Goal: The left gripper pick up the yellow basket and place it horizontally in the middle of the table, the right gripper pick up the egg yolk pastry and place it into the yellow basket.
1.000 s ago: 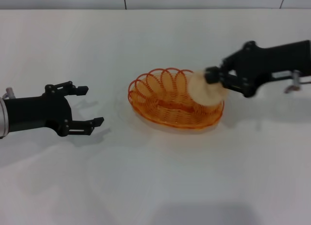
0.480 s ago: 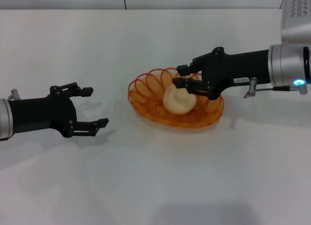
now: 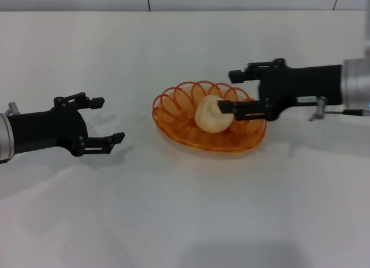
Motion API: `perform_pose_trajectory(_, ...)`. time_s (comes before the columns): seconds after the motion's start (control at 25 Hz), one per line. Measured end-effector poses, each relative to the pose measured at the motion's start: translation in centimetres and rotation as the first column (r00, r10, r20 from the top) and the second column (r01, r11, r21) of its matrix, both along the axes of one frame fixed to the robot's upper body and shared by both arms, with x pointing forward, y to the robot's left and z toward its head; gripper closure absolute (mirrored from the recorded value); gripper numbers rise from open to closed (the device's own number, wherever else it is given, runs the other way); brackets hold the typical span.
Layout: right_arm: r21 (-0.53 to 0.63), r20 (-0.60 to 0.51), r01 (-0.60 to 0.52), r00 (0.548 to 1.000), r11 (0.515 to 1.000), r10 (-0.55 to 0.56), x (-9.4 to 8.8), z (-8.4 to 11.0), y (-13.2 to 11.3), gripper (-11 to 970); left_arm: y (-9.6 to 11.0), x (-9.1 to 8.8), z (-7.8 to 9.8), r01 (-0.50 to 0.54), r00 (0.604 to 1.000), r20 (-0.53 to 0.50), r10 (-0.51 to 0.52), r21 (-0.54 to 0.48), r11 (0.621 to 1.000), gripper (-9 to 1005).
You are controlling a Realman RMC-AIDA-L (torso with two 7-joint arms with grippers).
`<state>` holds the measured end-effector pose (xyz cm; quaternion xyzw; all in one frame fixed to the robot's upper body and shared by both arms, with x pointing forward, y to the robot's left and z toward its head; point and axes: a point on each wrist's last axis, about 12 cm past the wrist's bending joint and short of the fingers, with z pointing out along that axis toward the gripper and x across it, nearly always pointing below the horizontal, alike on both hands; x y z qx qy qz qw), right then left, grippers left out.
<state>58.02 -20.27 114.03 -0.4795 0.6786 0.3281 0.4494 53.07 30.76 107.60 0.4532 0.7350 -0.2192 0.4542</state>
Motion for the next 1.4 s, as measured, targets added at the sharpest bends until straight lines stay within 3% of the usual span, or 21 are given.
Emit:
perform_pose_trajectory(0.08,0.023,0.0,-0.001,1.0,1.0,0.001,-0.7,-0.2,-1.5,268,0.0,0.1,0.0,-0.004,1.0,0.011,0.004,-0.004,1.0,103)
perform_pose_trajectory(0.36,0.068,0.019,0.029,0.999,0.997,-0.031,-2.8,-2.1,-6.2,270,-0.2,0.0,0.0,-0.011,0.997,0.082,0.015,-0.056,0.998,103)
perform_pose_trajectory(0.52,0.059,0.048,0.013,0.999,0.998,-0.016,-3.8,-3.5,-7.8,271,-0.2,0.2,-0.1,-0.02,0.999,0.048,0.023,-0.06,0.998,103)
perform_pose_trajectory(0.68,0.047,0.037,-0.024,0.999,0.999,0.022,-4.5,-4.3,-8.3,271,-1.1,1.1,-0.2,0.021,0.999,-0.037,-0.022,-0.038,0.999,103)
perform_pose_trajectory(0.76,0.037,0.024,-0.04,0.999,0.998,0.04,-4.7,-4.6,-8.4,272,-2.1,1.6,-0.3,0.091,0.989,-0.114,-0.09,0.001,0.996,103)
perform_pose_trajectory(0.92,0.026,0.007,-0.053,0.999,0.998,0.052,-4.8,-4.8,-8.3,273,-2.7,1.9,0.0,0.149,0.976,-0.166,-0.145,0.017,0.989,103)
perform_pose_trajectory(1.4,0.007,-0.034,-0.079,0.996,0.997,0.079,-4.8,-4.9,-7.8,272,-3.0,1.8,1.6,0.263,0.946,-0.19,-0.263,-0.026,0.964,103)
